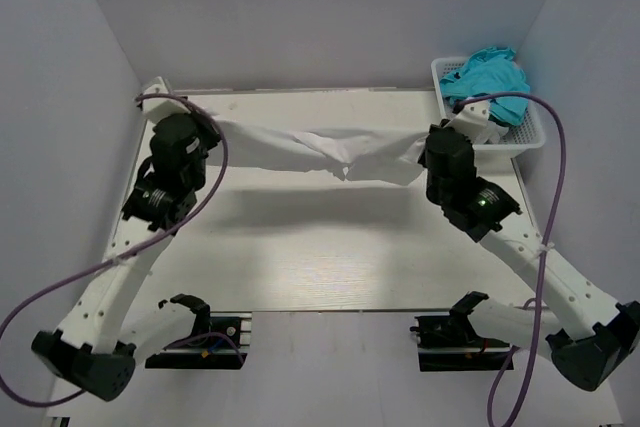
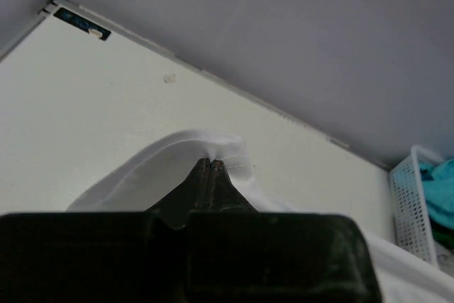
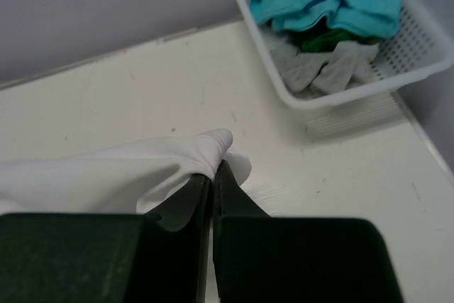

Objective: Fold and stack the t-shirts
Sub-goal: Flatten out the tshirt

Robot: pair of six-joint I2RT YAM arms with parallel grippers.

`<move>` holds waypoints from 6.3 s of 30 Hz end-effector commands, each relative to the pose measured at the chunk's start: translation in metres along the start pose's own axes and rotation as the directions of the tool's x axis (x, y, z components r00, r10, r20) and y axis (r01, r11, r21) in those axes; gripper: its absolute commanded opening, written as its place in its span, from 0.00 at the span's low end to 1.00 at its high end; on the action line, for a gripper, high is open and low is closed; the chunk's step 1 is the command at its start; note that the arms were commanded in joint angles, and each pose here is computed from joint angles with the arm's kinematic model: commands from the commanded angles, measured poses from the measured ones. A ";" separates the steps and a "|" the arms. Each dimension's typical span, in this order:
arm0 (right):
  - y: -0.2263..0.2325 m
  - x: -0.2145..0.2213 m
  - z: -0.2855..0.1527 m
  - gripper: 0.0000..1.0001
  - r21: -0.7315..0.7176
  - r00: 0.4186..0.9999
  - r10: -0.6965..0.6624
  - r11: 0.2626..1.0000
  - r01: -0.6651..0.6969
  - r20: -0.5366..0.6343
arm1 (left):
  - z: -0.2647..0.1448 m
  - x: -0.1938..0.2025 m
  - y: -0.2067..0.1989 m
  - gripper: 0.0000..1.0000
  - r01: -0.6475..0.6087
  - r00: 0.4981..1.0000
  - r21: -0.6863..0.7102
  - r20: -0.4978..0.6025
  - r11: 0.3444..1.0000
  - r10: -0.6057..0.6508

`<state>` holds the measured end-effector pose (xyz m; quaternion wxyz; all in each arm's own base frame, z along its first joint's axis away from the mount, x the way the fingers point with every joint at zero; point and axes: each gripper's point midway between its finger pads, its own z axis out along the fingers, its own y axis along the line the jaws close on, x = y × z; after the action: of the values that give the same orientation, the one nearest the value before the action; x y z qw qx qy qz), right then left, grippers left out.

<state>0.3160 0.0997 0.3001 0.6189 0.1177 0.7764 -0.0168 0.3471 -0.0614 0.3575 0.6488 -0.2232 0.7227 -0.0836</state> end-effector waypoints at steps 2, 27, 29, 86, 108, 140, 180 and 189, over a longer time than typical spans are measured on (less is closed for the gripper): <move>-0.039 -0.078 -0.020 0.00 0.131 0.979 0.044 0.989 -0.070 0.197 | -0.037 -0.046 0.038 0.00 0.116 0.984 -0.128 0.151 0.985 -0.097; -0.029 -0.017 0.049 0.00 0.201 0.996 -0.091 0.976 0.084 0.025 | -0.001 0.057 0.080 0.00 0.106 0.988 -0.399 -0.064 0.911 -0.143; -0.018 0.005 0.081 0.00 0.161 0.994 -0.099 0.981 0.106 -0.047 | 0.022 0.070 0.078 0.00 0.060 0.989 -0.417 -0.097 0.907 -0.109; 0.054 0.279 0.068 0.83 -0.001 0.604 0.095 0.988 -0.156 -0.791 | 0.138 0.292 0.123 0.43 -0.120 0.730 -0.288 -0.674 0.950 -0.112; 0.041 0.094 0.060 0.00 -0.141 0.933 0.090 0.979 -0.147 -0.348 | 0.081 0.098 0.037 0.00 0.093 0.950 -0.007 -0.298 0.996 -0.090; -0.013 -0.228 -0.277 0.00 -0.808 0.893 0.308 0.582 0.096 0.329 | -0.274 -0.224 -0.018 0.00 0.050 0.837 0.578 0.420 0.814 -0.350; 0.135 0.102 0.275 0.90 -0.261 0.922 -0.125 0.965 0.027 -0.366 | 0.269 0.136 0.094 1.00 -0.061 0.933 -0.391 -0.350 0.918 -0.087; 0.101 0.121 0.152 0.90 -0.361 0.859 -0.132 0.930 -0.065 -0.494 | 0.161 0.156 0.063 1.00 -0.038 0.840 -0.171 -0.539 0.985 -0.061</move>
<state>0.4849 0.1823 0.1493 0.4088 -0.0052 0.9065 0.1056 0.5137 -0.0152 0.1374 0.3999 -0.2926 0.8685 -0.0147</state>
